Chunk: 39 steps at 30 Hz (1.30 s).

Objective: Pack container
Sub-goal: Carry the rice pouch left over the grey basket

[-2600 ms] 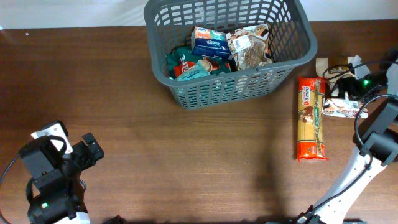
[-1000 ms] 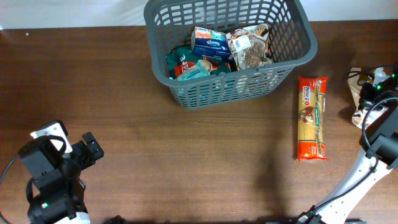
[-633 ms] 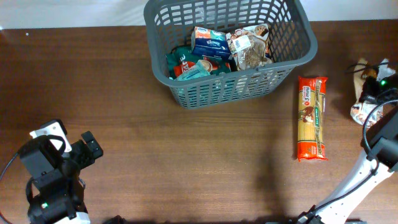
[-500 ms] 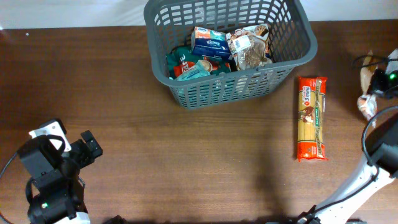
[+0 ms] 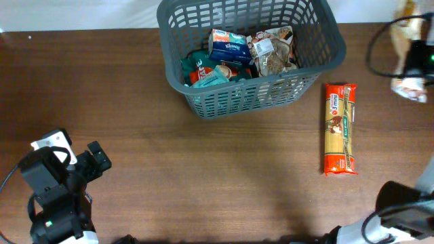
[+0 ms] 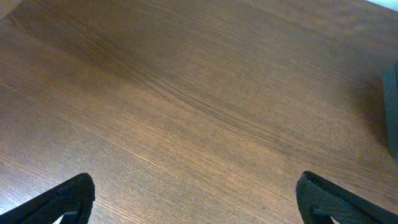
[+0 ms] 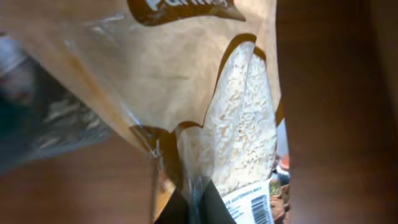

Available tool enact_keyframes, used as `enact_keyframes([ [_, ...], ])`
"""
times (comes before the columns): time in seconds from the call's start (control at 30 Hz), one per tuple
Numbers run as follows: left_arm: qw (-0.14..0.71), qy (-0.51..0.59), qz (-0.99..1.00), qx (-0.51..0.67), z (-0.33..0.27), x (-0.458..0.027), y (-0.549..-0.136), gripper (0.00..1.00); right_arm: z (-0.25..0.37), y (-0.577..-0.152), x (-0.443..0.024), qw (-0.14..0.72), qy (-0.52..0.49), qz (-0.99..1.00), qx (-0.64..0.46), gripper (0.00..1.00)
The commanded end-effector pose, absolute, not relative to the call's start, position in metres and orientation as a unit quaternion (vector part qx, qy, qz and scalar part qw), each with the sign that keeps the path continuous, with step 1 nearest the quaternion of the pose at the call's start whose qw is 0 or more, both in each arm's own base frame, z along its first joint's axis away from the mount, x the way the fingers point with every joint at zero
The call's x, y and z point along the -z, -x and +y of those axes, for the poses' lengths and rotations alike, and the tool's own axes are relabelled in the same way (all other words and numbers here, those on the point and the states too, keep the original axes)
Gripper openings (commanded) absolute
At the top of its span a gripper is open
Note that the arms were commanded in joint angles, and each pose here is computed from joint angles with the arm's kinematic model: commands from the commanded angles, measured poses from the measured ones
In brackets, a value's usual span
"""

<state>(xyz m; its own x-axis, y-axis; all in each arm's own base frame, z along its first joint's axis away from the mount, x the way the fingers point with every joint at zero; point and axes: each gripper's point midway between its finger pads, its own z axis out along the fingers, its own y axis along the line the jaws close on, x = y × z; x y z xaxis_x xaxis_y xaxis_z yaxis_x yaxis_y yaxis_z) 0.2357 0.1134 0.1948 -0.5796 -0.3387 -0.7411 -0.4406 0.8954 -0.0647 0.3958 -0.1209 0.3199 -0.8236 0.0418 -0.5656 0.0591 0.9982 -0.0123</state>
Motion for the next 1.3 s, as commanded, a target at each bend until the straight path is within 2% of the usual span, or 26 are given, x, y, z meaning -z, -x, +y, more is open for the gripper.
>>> enact_keyframes([
  [0.0,0.403,0.208,0.889,-0.061,0.111,-0.194,-0.237,0.99,-0.068,-0.392,-0.344,0.317,0.053,0.947,0.017,0.04],
  [0.17,0.403,0.208,0.889,-0.061,0.111,-0.194,-0.237,0.99,-0.017,-0.376,-0.353,0.311,0.12,0.942,0.022,0.04],
  [0.47,0.404,0.207,0.889,-0.058,0.11,-0.194,-0.238,0.99,0.036,-0.35,-0.391,0.365,0.188,0.911,0.021,0.04],
  [0.6,0.405,0.206,0.889,-0.054,0.108,-0.194,-0.238,0.99,0.05,-0.358,-0.429,0.441,0.199,0.873,0.056,0.04],
  [0.67,0.407,0.202,0.89,-0.047,0.106,-0.195,-0.239,0.99,0.062,-0.374,-0.462,0.51,0.195,0.835,0.066,0.04],
  [0.87,0.402,0.203,0.892,-0.046,0.105,-0.193,-0.238,0.99,0.076,-0.406,-0.5,0.592,0.156,0.79,0.034,0.04],
  [1.07,0.403,0.203,0.891,-0.046,0.105,-0.193,-0.238,0.99,0.1,-0.449,-0.483,0.595,0.133,0.792,-0.036,0.04],
  [1.27,0.403,0.202,0.891,-0.044,0.104,-0.193,-0.238,0.99,0.132,-0.491,-0.421,0.533,0.126,0.829,-0.116,0.04],
])
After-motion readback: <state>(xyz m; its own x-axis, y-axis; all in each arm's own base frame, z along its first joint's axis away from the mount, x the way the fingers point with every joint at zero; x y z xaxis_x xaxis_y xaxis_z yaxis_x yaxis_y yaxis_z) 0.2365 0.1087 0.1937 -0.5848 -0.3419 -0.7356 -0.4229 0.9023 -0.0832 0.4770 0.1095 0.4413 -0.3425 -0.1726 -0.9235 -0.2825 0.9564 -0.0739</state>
